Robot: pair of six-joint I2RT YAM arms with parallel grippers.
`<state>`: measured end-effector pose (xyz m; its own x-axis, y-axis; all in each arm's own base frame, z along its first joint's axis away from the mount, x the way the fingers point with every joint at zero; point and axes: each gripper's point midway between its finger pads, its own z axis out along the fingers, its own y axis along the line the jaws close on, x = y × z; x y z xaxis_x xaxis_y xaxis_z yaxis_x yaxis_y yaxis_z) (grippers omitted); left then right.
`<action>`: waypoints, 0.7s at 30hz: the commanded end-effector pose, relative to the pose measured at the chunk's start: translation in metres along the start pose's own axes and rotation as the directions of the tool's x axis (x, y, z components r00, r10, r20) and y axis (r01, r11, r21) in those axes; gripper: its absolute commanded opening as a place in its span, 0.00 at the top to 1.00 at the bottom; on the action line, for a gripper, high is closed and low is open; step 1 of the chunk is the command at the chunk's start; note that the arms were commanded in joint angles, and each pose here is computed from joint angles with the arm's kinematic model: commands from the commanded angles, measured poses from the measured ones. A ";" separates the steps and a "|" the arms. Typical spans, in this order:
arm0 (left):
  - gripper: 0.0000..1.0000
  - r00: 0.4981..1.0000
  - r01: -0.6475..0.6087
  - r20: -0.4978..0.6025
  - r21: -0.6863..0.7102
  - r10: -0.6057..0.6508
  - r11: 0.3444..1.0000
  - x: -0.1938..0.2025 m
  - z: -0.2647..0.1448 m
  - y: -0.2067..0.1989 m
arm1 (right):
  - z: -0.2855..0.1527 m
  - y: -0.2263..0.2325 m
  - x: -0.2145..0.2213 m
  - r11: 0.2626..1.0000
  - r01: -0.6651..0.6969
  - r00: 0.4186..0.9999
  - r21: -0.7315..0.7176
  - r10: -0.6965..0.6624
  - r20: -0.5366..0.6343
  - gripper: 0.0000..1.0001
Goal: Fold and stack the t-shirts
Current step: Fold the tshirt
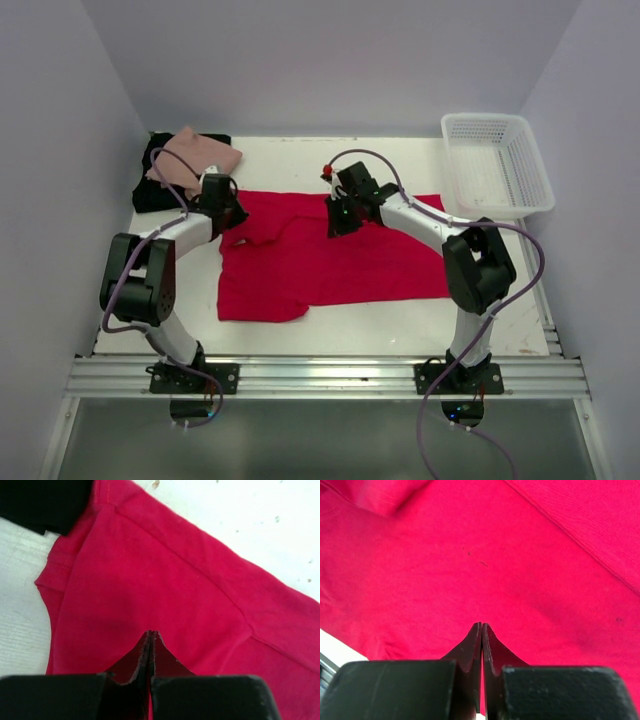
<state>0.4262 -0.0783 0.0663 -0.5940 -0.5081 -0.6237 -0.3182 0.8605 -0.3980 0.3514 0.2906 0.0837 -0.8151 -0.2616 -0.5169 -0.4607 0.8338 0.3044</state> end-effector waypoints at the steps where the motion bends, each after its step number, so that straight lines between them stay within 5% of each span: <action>1: 1.00 0.998 -0.025 0.056 0.055 0.022 0.998 -0.020 0.004 -0.013 | -0.010 0.017 -0.022 0.998 0.011 0.998 -0.058 -0.007 0.058 1.00; 21: 1.00 0.999 0.018 -0.047 -0.070 -0.022 0.997 0.042 -0.026 0.041 | 0.055 0.074 -0.051 0.939 -0.075 0.997 -0.335 0.082 0.005 1.00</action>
<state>0.3688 -0.0671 0.0314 -0.6501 -0.5118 -0.5617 -0.3732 0.8589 -0.3507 0.3728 0.3651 0.0654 -0.8626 -0.2056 -0.4623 -0.4542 0.7172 0.5285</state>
